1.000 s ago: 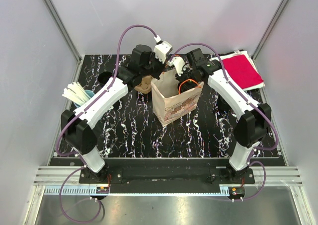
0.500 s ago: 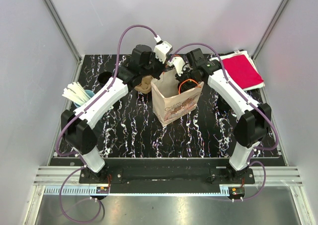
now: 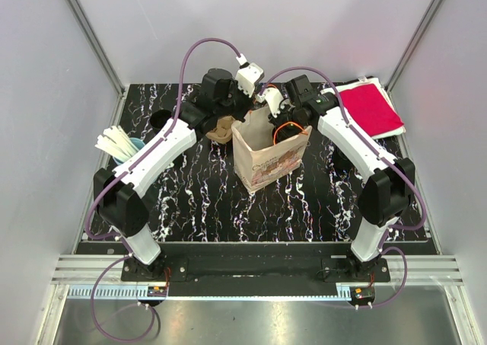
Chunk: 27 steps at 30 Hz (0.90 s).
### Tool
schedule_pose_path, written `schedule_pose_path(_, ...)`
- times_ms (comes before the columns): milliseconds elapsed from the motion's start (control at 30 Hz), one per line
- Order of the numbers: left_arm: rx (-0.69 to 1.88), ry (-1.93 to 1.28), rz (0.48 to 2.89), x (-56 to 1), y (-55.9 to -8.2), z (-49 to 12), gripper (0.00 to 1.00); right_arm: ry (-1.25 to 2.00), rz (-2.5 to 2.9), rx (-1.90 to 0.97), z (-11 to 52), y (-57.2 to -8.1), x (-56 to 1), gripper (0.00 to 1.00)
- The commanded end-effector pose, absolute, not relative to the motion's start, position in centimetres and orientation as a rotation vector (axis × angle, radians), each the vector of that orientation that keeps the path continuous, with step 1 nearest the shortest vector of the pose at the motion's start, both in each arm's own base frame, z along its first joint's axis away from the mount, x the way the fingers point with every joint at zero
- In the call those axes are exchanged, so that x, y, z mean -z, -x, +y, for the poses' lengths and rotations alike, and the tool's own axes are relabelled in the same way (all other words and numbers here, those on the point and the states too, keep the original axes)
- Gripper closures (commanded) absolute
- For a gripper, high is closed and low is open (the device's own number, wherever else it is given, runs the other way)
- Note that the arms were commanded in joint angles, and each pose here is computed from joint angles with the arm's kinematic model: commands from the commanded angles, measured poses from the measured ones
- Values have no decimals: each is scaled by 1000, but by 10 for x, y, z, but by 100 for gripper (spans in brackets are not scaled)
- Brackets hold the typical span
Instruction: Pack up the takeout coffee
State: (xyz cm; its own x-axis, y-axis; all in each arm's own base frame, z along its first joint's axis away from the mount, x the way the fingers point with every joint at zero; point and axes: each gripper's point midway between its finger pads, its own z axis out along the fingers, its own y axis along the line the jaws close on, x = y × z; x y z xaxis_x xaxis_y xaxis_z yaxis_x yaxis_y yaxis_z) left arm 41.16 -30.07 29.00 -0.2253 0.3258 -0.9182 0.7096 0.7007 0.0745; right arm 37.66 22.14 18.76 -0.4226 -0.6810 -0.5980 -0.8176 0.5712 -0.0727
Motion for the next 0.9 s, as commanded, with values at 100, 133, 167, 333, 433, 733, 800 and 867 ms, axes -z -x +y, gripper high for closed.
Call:
schedule_pose_path(100,470,-796,1740,-321,-410,-305,100,1205,2180,-305,227,-382,-190,100)
schedule_pose_path(133,473,-795,1739,-322,-410,-305,100,1207,2182,-304,227,-382,-189,100)
schedule_pose_path(167,471,-796,1739,-322,-410,-305,100,1208,2182,-301,227,-382,-188,100)
schedule_pose_path(333,480,-801,1739,-322,-409,-306,100,1209,2179,-288,226,-385,-186,100)
schedule_pose_path(433,486,-802,1737,-322,-408,-307,100,1211,2175,-291,227,-385,-184,100)
schedule_pose_path(733,490,-806,1739,-322,-407,-306,100,1212,2166,-310,231,-387,-185,100)
schedule_pose_path(800,495,-807,1737,-322,-406,-307,100,1214,2168,-314,232,-387,-183,100)
schedule_pose_path(867,496,-804,1739,-323,-407,-307,100,1217,2169,-322,233,-387,-182,100)
